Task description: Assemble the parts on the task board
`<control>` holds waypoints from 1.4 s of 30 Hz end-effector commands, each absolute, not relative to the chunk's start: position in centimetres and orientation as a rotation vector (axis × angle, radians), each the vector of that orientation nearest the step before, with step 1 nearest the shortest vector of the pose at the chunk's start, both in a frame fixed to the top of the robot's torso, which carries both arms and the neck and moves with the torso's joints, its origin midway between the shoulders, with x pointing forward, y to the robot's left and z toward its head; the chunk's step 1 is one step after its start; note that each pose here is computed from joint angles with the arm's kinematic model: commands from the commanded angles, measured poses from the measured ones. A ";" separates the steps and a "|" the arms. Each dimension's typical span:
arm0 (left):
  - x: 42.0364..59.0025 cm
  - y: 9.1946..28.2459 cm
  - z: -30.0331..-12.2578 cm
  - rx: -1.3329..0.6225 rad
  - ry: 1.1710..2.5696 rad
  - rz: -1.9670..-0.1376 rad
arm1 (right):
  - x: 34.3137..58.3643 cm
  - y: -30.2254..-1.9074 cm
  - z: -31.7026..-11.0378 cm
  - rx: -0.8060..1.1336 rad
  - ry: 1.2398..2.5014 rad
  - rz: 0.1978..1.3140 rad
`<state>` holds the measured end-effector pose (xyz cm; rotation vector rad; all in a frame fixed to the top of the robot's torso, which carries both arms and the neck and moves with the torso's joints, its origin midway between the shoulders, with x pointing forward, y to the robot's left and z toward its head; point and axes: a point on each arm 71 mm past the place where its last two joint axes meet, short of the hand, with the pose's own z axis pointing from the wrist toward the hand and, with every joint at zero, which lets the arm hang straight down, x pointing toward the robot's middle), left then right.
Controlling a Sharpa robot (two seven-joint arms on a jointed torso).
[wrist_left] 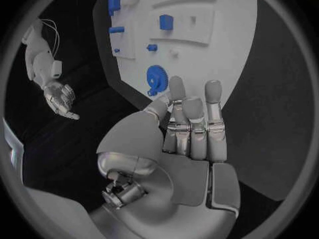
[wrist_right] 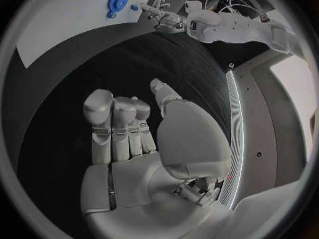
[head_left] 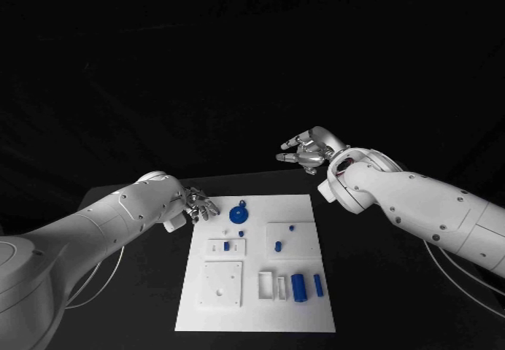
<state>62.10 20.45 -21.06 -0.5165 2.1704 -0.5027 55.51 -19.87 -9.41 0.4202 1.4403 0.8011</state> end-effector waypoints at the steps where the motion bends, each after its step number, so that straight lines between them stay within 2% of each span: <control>1: 62.0 20.0 -20.7 -0.549 2.162 -0.580 | 55.5 -19.9 -9.4 0.404 1.451 0.799; 15: 60.3 20.7 -19.8 -0.487 2.221 -0.624 | 55.6 -20.5 -9.6 0.409 1.459 0.785; 31: 61.3 21.6 -19.8 -0.555 2.195 -0.543 | 55.7 -20.3 -9.7 0.408 1.462 0.788; 42: 61.8 21.0 -21.5 -0.599 2.232 -0.445 | 55.7 -19.7 -9.6 0.400 1.460 0.800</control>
